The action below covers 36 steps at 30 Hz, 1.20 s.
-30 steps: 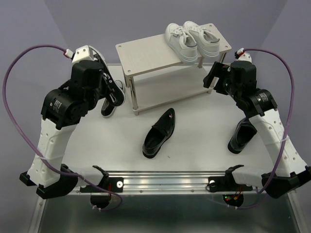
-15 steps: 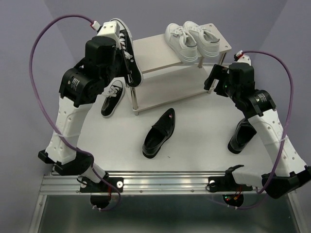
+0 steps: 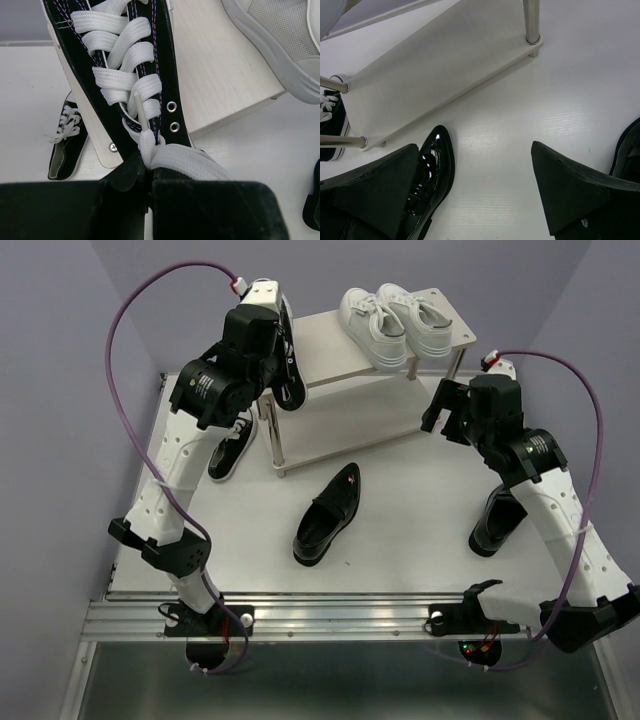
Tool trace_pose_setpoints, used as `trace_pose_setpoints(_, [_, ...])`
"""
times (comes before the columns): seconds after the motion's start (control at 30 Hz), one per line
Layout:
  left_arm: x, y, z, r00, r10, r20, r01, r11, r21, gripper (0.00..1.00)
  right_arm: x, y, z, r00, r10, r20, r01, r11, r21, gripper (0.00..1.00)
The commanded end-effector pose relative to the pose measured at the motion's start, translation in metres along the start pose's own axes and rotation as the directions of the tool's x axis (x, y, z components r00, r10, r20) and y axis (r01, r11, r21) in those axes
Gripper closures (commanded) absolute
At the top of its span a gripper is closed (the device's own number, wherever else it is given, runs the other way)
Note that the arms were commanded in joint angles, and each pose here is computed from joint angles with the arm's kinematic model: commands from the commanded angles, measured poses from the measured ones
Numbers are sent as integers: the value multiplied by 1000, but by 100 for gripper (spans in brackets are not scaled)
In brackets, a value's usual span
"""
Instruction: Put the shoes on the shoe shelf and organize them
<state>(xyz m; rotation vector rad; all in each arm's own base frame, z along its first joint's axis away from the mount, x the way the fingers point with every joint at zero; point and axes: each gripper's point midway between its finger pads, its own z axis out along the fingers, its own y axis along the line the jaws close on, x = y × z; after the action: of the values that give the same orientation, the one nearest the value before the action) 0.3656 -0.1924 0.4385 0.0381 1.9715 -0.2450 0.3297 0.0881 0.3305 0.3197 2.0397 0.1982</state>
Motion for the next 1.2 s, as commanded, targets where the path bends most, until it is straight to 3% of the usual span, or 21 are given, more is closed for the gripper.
trace_pose_setpoints(0.0, [-55,7,-19,977,-72,199,77,997,-19,100,-8,-4,-11,999,7,41,-7,1000,3,0])
trace_pose_setpoints(0.83, [-40,6,37,982,-50,182,66,994,-85,100,-7,-13,-32,997,50,59,-51,999,6,0])
trace_pose_setpoints(0.9, [-40,8,40,982,-53,180,69,994,-85,93,-7,-14,-34,997,55,60,-55,998,7,0])
trace_pose_setpoints(0.93, [-38,9,44,984,-52,172,69,994,-91,78,-6,-15,-34,996,58,61,-58,998,8,0])
trace_pose_setpoints(1.13, [-37,8,54,984,-44,171,60,994,-89,73,-3,-15,-35,997,66,49,-67,998,8,0])
trace_pose_setpoints(1.17, [-38,7,54,984,-44,172,59,995,-84,65,-3,-16,-35,997,67,49,-68,998,10,0])
